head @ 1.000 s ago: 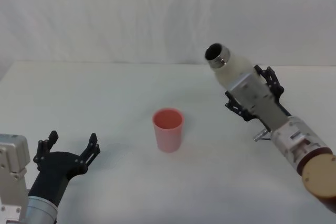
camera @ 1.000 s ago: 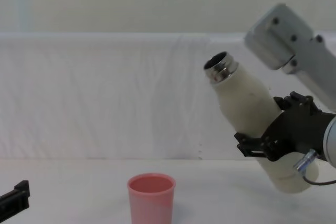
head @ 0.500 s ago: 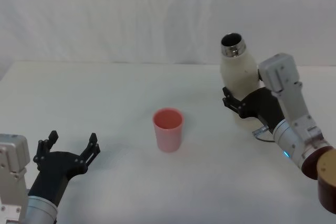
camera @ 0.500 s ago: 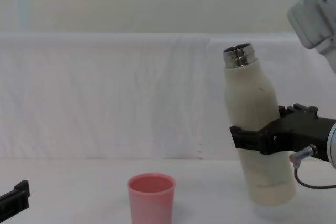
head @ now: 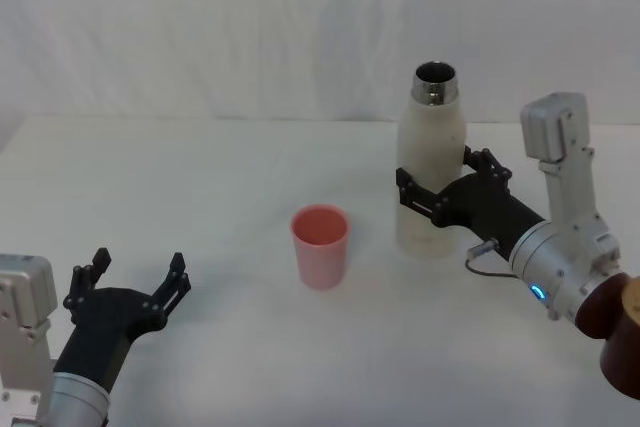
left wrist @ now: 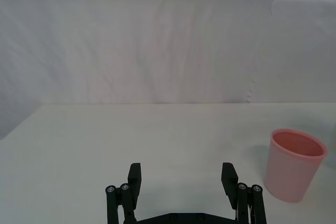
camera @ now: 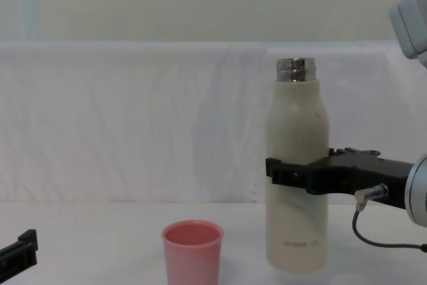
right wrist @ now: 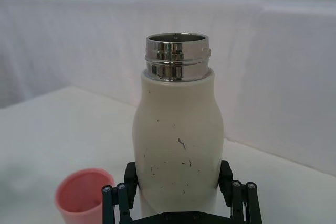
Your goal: Grasp the thermos with one hand and pour water into the cup lid.
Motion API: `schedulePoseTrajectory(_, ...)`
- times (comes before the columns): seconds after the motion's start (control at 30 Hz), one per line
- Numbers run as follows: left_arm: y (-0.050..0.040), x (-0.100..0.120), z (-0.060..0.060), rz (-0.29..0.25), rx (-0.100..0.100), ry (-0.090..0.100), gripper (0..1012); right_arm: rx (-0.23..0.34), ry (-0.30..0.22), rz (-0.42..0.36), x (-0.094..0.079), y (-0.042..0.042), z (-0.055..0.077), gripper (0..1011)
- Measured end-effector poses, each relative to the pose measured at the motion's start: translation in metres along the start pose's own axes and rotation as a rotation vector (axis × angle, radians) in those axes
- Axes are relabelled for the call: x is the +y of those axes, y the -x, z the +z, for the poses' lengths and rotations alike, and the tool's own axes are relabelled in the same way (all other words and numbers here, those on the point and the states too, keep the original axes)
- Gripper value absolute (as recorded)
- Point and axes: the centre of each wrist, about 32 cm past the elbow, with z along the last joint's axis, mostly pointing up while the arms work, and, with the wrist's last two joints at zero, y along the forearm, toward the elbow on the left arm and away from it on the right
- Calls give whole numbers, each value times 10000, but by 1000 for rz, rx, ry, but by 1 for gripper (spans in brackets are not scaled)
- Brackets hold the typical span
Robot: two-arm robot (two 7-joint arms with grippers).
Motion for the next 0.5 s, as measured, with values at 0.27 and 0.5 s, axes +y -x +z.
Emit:
schedulePoseTrajectory(0.27, 0, 0, 0, 0, 0, 0, 1001, 59, -8, 29, 49, -48, -68, 952)
schedulePoseTrajectory(0.5, 0, 0, 0, 0, 0, 0, 1001, 57, -2, 38, 100, -41, -104, 952)
